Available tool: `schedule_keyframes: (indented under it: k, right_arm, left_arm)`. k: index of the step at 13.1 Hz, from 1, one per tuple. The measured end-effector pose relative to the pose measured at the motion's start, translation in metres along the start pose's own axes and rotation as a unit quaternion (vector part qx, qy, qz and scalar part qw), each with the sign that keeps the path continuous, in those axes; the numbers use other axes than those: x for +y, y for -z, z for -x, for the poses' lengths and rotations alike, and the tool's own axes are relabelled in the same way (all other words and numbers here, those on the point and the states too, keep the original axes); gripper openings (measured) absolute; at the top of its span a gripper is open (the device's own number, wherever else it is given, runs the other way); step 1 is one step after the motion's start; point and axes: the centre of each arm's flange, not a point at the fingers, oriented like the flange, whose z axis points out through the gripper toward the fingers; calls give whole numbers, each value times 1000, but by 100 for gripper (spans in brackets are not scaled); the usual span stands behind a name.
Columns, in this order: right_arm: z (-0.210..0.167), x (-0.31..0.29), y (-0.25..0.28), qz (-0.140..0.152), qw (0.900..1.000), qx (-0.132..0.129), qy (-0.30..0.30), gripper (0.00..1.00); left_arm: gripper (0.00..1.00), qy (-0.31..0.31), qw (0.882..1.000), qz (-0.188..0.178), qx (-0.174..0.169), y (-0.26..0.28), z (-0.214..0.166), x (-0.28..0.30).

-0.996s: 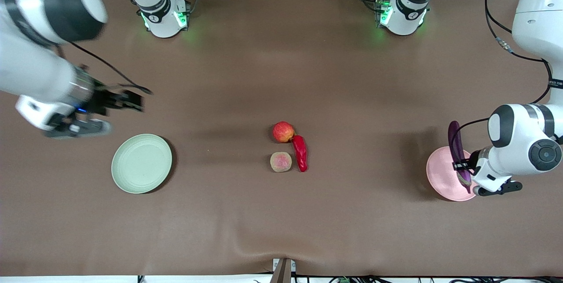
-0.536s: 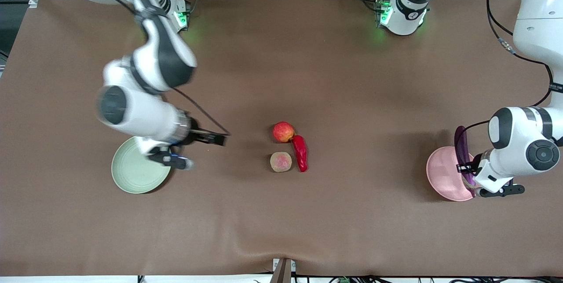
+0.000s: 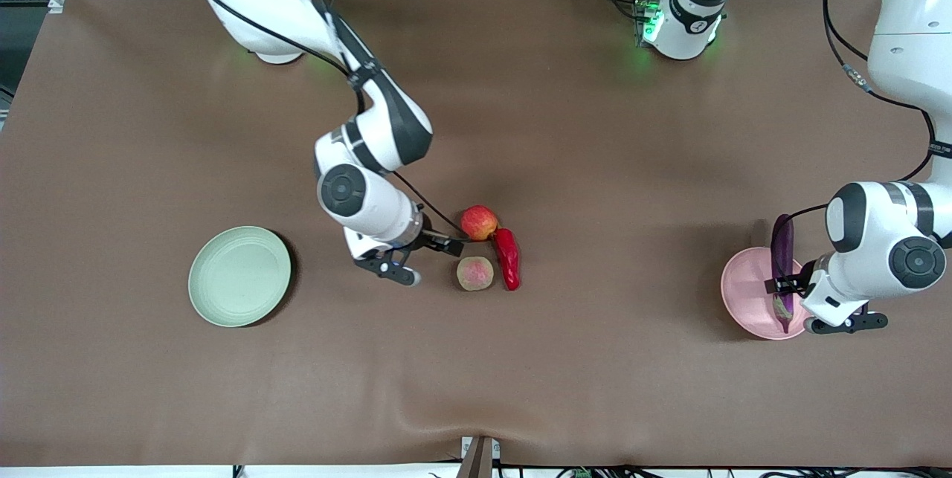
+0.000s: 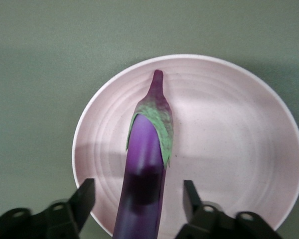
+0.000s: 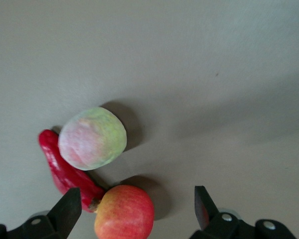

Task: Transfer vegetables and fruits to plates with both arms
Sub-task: 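Reach the right gripper to the apple while the left gripper releases eggplant, then carry the apple to the green plate while the left gripper reaches the chili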

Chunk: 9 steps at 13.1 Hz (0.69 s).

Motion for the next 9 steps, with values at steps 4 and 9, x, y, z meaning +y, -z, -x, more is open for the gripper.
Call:
schedule_keyframes:
  k: [4, 9]
  right_arm:
    - [22, -11, -22, 9, 1000, -10, 7, 100]
    - [75, -36, -46, 24, 999, -23, 14, 100]
  left_arm:
    - [100, 5, 1000, 21, -15, 17, 4, 25]
    - [100, 97, 993, 50, -39, 67, 28, 150]
